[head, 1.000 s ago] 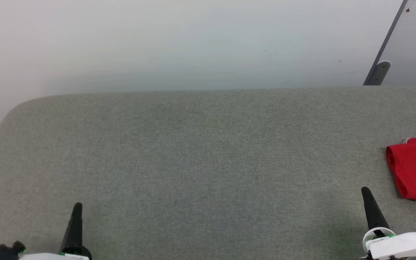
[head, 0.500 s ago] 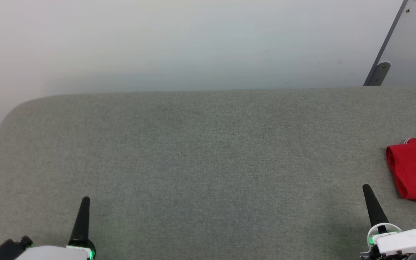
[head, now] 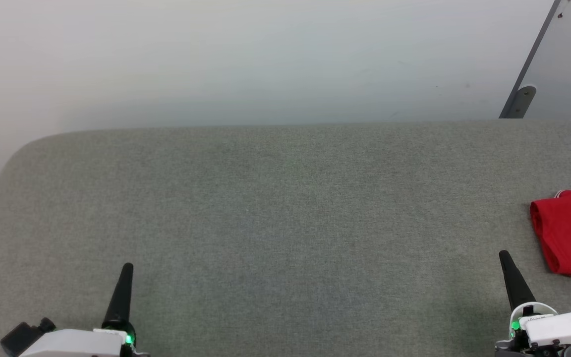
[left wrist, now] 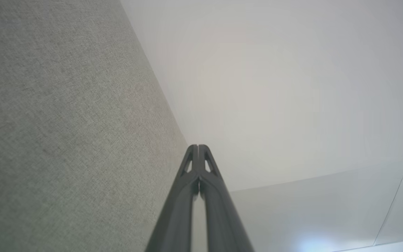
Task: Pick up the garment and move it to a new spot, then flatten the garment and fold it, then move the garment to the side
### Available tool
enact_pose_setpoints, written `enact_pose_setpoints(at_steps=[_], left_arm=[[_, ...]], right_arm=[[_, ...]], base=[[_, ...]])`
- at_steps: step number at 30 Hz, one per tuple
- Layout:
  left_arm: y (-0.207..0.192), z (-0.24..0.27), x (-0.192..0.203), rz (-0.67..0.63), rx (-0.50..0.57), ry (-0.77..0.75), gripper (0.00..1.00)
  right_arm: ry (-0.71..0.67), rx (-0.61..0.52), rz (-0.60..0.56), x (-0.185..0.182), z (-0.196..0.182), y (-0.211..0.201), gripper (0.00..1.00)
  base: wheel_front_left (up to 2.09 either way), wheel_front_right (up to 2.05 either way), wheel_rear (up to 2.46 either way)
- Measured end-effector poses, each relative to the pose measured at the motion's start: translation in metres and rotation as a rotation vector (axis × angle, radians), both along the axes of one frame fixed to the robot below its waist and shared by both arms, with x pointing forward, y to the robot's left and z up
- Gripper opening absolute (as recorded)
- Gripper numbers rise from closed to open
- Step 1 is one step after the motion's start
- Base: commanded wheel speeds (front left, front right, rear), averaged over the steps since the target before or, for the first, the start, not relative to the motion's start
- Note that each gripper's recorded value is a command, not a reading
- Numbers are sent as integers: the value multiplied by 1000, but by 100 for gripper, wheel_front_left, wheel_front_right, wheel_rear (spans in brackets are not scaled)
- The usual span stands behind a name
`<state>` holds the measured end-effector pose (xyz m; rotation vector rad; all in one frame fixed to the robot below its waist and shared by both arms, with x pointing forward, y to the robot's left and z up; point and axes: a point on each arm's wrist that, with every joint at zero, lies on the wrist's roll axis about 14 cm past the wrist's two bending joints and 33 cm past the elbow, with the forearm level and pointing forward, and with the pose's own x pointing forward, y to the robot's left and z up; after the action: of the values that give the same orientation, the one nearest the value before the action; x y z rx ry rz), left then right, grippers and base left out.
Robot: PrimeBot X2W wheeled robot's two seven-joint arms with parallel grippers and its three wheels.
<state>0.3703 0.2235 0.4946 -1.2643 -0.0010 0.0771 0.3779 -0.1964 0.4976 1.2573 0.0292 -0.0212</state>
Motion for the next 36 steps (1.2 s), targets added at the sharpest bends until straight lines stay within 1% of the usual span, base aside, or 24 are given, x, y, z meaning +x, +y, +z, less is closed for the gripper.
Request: enact_pose_setpoints(at_steps=[17,36], left_arm=[[-10,3,8,-22,-135,-15,0],[-21,8,15,-45,-261,-33,0]], right_arm=[[-7,135,-5,4,2,-2,0],[-19,266,-7,8,5,-3,0]], base=[[0,0,0],[0,0,0]])
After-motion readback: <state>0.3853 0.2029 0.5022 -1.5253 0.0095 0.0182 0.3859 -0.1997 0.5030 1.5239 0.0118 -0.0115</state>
